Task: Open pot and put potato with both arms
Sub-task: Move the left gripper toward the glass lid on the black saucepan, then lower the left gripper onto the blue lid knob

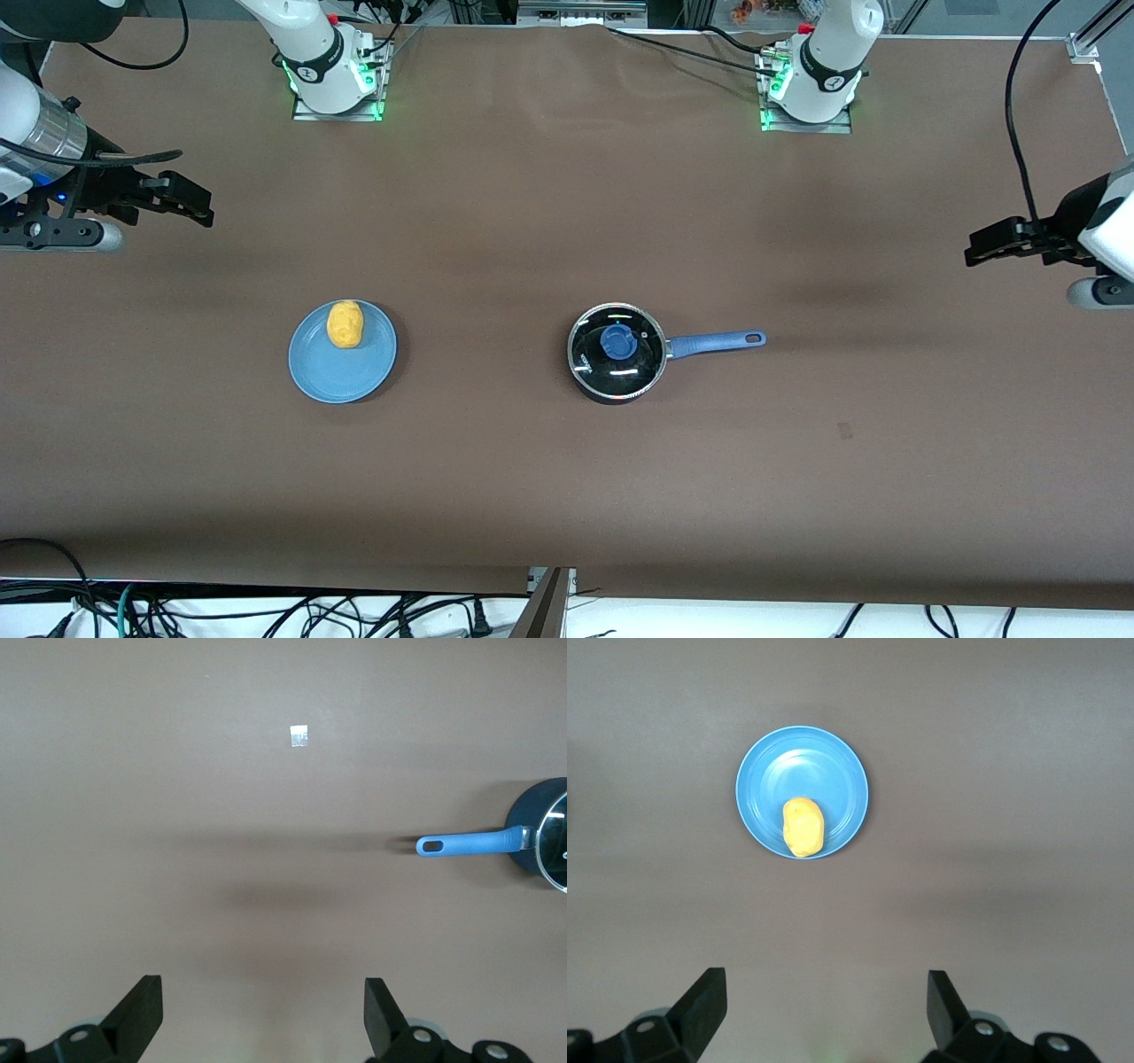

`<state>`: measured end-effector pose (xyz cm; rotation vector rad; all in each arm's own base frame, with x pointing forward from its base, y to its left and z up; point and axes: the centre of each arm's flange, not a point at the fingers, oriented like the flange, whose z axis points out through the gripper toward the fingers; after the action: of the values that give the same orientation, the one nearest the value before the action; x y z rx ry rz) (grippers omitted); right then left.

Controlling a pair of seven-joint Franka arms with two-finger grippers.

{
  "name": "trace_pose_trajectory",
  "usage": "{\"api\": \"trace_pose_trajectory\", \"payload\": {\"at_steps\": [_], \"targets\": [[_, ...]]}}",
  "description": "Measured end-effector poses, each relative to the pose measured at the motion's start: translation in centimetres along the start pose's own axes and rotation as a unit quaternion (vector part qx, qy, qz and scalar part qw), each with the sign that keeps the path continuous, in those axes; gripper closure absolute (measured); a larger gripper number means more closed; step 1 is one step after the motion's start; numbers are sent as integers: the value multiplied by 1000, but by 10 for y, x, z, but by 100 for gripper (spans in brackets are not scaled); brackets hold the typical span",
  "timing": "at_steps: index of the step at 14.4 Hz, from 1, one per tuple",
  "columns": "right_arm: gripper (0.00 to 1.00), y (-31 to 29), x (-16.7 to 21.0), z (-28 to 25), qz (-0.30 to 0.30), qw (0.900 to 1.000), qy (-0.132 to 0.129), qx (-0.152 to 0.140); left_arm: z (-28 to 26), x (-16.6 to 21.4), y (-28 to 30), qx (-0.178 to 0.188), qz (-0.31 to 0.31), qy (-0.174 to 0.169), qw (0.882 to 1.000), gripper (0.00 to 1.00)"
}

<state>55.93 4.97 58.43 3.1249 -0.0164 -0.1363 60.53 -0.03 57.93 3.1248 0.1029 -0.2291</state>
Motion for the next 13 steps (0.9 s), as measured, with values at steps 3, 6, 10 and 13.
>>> {"api": "trace_pose_trajectory", "payload": {"at_steps": [3,6,10,13], "targets": [[0,0,0,0,0,1000,0,0,24,7,61,8,-28,-19,999,0],[0,1,0,0,1,1000,0,0,54,13,138,16,-58,-13,998,0],[0,1,1,0,1,1000,1,0,92,17,226,-4,-122,10,992,0],[0,1,1,0,1,1000,2,0,124,15,286,-13,-145,29,989,0]]}}
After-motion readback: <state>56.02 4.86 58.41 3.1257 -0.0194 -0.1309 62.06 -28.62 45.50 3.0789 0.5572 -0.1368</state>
